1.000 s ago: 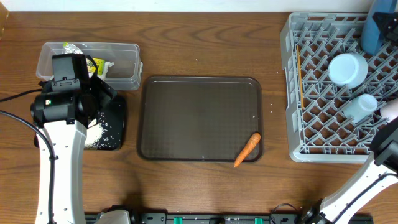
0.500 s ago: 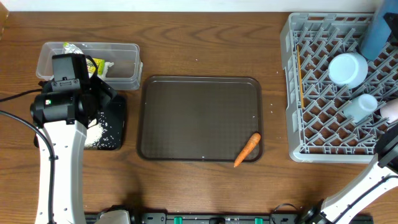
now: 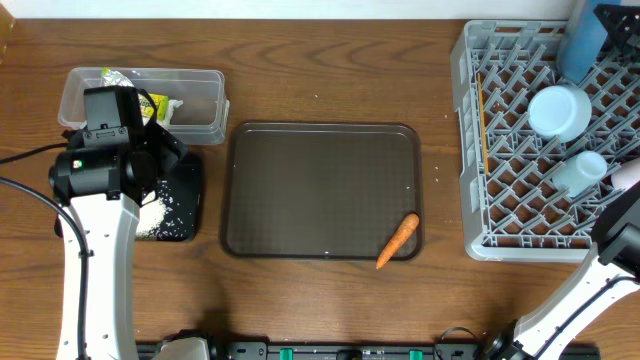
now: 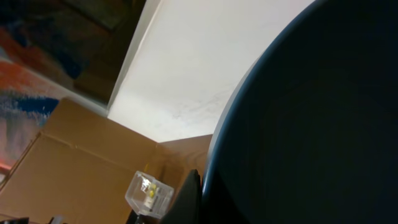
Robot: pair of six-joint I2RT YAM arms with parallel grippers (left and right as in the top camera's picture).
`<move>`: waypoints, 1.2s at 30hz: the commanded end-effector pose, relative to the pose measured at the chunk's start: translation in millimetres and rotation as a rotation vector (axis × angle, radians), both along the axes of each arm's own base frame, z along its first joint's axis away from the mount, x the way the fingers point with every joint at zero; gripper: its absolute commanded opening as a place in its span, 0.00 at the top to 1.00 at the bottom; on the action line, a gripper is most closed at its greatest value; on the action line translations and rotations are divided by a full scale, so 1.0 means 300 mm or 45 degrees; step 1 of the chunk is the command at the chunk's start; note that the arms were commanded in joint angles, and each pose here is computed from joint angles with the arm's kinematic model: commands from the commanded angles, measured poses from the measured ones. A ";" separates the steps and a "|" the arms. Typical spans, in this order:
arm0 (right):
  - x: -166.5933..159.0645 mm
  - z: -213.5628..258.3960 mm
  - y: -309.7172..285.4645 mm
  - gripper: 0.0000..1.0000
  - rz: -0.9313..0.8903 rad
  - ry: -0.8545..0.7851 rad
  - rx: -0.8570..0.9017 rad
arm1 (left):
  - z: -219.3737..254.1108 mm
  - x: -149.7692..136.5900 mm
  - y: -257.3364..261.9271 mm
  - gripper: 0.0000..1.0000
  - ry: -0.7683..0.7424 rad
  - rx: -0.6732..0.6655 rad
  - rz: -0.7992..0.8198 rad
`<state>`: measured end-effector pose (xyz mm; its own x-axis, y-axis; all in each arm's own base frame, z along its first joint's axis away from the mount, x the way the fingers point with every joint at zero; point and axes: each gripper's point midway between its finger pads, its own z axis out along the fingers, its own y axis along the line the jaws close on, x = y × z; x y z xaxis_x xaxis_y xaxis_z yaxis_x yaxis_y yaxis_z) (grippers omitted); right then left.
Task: Sort waste into correct bins and load items into the dishwasher rack
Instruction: 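Release the plate and withdraw the right gripper to the lower right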
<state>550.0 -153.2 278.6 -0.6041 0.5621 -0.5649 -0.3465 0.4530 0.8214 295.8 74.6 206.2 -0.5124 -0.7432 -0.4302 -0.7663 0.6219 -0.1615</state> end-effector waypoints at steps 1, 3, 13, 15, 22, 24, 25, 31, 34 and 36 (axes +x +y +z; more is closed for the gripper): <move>-0.015 -0.004 -0.033 0.99 -0.022 0.007 0.001 | 0.007 0.002 0.004 0.02 0.000 0.009 -0.003; -0.017 -0.028 -0.061 0.99 -0.043 0.030 0.014 | 0.007 0.002 0.004 0.02 0.000 0.009 -0.003; -0.053 -0.097 -0.222 0.99 -0.154 0.056 0.025 | 0.007 0.002 0.004 0.02 0.000 0.009 -0.003; -0.063 -0.097 -0.247 0.99 -0.172 0.055 0.025 | 0.007 0.002 0.004 0.02 0.000 0.009 -0.003; -0.096 -0.101 -0.314 0.86 -0.223 0.084 0.056 | 0.006 0.002 0.003 0.02 0.000 0.009 -0.003; -0.107 -0.101 -0.339 0.82 -0.245 0.094 0.069 | 0.006 0.002 0.003 0.02 0.000 0.009 -0.003; -0.113 -0.102 -0.358 0.76 -0.265 0.095 0.066 | 0.006 0.002 0.003 0.02 0.000 0.009 -0.003; -0.165 -0.108 -0.463 0.18 -0.357 0.116 0.084 | 0.006 0.002 0.003 0.02 0.000 0.009 -0.003; -0.193 -0.119 -0.503 0.01 -0.397 0.153 0.115 | 0.006 0.002 0.003 0.02 0.000 0.009 -0.003; -0.210 -0.115 -0.525 0.01 -0.416 0.156 0.119 | 0.006 0.002 0.003 0.02 0.000 0.009 -0.003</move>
<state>491.9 -301.1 251.3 -0.4514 0.7669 -0.4561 -0.1123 0.4583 0.8817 295.8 74.6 206.2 -0.5124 -0.7432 -0.4302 -0.7663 0.6219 -0.1615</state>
